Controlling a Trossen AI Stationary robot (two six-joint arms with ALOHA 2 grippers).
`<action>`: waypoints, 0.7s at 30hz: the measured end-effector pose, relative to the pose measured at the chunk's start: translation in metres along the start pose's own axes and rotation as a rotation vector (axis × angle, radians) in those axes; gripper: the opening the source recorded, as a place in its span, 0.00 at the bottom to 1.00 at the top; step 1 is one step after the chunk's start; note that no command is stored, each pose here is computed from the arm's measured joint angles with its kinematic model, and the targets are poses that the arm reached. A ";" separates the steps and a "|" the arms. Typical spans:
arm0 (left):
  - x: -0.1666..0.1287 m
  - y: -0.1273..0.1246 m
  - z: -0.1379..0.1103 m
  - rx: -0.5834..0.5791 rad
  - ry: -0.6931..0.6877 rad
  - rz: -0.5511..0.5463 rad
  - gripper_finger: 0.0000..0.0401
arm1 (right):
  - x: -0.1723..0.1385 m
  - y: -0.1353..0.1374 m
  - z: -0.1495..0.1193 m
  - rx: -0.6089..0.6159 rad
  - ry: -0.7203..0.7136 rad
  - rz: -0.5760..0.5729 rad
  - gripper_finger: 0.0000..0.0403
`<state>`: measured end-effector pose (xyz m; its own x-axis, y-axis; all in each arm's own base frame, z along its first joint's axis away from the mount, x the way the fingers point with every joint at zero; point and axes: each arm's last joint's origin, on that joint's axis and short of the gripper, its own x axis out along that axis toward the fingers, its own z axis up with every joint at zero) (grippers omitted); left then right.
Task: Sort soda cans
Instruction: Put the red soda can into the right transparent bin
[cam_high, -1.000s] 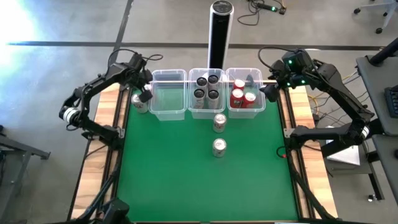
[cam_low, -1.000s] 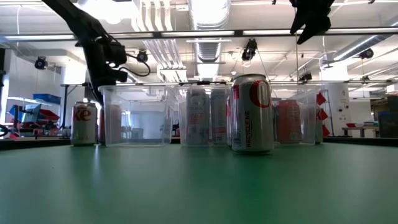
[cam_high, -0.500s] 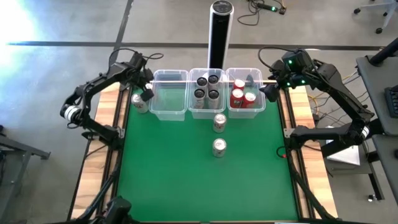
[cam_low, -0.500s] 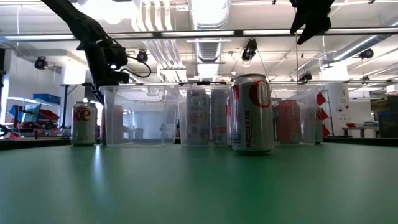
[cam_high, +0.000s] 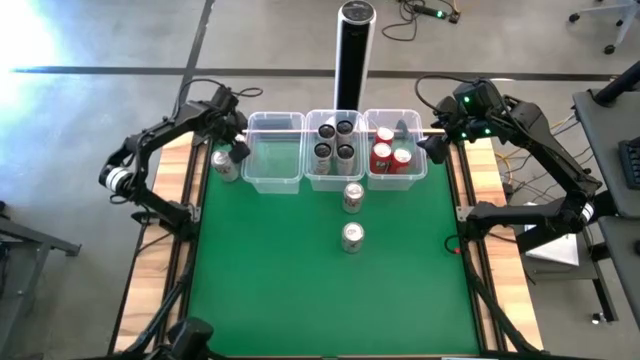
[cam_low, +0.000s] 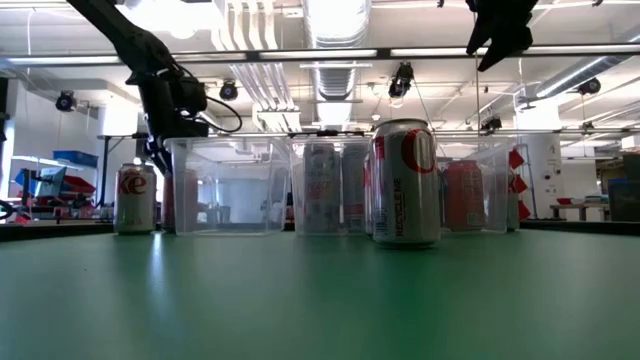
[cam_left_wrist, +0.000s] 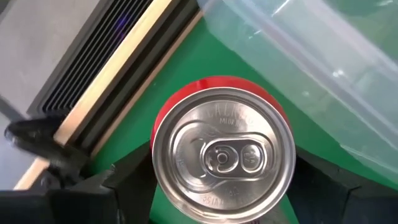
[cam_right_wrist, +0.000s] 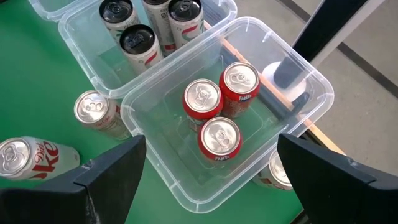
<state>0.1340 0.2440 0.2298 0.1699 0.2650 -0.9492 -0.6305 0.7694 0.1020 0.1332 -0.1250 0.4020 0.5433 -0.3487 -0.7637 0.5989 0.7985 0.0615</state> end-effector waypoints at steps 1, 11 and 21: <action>-0.001 0.000 -0.001 -0.017 0.011 0.014 0.68 | 0.000 0.000 0.000 -0.001 0.000 0.000 0.89; -0.022 0.000 -0.009 -0.189 0.006 0.158 0.70 | 0.000 0.000 0.000 -0.021 0.000 0.000 0.89; -0.058 0.001 -0.001 -0.355 -0.104 0.291 0.70 | 0.000 0.000 0.001 -0.043 -0.007 -0.001 0.89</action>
<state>0.1232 0.2290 0.2848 0.0112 0.5106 -0.8597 -0.8801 0.4131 0.2339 0.1337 -0.1255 0.4024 0.5470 -0.3524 -0.7594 0.5736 0.8185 0.0333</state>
